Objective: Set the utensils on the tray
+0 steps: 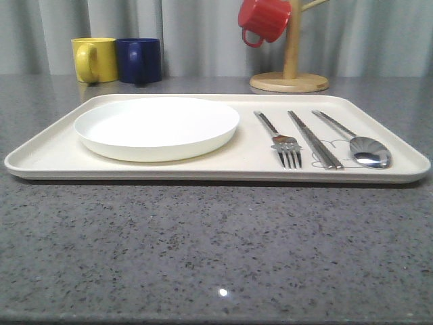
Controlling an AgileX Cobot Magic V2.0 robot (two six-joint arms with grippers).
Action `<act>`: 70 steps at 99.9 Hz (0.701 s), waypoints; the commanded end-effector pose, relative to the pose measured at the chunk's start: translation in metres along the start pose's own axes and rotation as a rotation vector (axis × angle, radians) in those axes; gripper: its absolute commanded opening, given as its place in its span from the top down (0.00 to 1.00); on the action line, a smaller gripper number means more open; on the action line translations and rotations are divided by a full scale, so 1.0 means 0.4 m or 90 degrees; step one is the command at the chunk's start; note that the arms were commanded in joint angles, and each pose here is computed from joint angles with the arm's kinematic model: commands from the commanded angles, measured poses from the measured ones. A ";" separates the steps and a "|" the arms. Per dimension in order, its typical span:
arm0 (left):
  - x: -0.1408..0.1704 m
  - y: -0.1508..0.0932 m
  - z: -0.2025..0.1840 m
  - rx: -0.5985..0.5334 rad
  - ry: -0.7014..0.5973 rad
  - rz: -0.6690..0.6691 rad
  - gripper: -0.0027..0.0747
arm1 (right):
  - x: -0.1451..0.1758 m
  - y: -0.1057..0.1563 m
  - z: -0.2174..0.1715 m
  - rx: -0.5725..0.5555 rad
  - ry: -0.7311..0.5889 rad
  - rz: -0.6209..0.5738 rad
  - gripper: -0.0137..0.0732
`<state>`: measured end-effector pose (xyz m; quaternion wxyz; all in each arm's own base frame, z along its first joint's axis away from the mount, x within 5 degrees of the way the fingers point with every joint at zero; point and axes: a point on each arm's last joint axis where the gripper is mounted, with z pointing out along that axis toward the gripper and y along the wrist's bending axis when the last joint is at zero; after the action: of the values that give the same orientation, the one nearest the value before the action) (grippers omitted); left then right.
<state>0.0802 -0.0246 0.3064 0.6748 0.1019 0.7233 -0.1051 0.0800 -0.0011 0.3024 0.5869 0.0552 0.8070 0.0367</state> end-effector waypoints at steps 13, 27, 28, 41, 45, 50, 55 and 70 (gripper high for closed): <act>-0.041 0.002 -0.003 -0.005 -0.066 -0.004 0.99 | -0.037 0.005 -0.009 -0.009 -0.066 -0.020 0.92; -0.041 0.002 -0.003 -0.005 -0.066 -0.004 0.99 | -0.038 0.004 -0.009 -0.006 -0.068 -0.027 0.92; -0.041 0.002 -0.003 -0.005 -0.066 -0.004 0.99 | -0.037 0.004 -0.008 -0.006 -0.068 -0.027 0.92; -0.041 0.002 -0.003 -0.005 -0.066 -0.004 0.99 | -0.037 0.006 -0.012 -0.017 -0.098 -0.027 0.92; -0.041 0.002 -0.003 -0.005 -0.066 -0.004 0.99 | -0.031 0.007 -0.013 -0.023 -0.112 -0.029 0.92; -0.041 0.002 -0.003 -0.005 -0.066 -0.004 0.99 | -0.021 0.009 -0.014 -0.035 -0.139 -0.030 0.92; -0.041 0.002 -0.003 -0.005 -0.066 -0.004 0.99 | -0.004 0.010 -0.015 -0.050 -0.163 -0.031 0.92; -0.041 0.002 -0.003 -0.005 -0.066 -0.004 0.99 | 0.066 0.008 -0.013 -0.080 -0.220 -0.038 0.92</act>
<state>0.0802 -0.0246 0.3064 0.6748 0.1019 0.7233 -0.1051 0.0706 0.0044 0.2740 0.6604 0.0138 0.7486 0.0566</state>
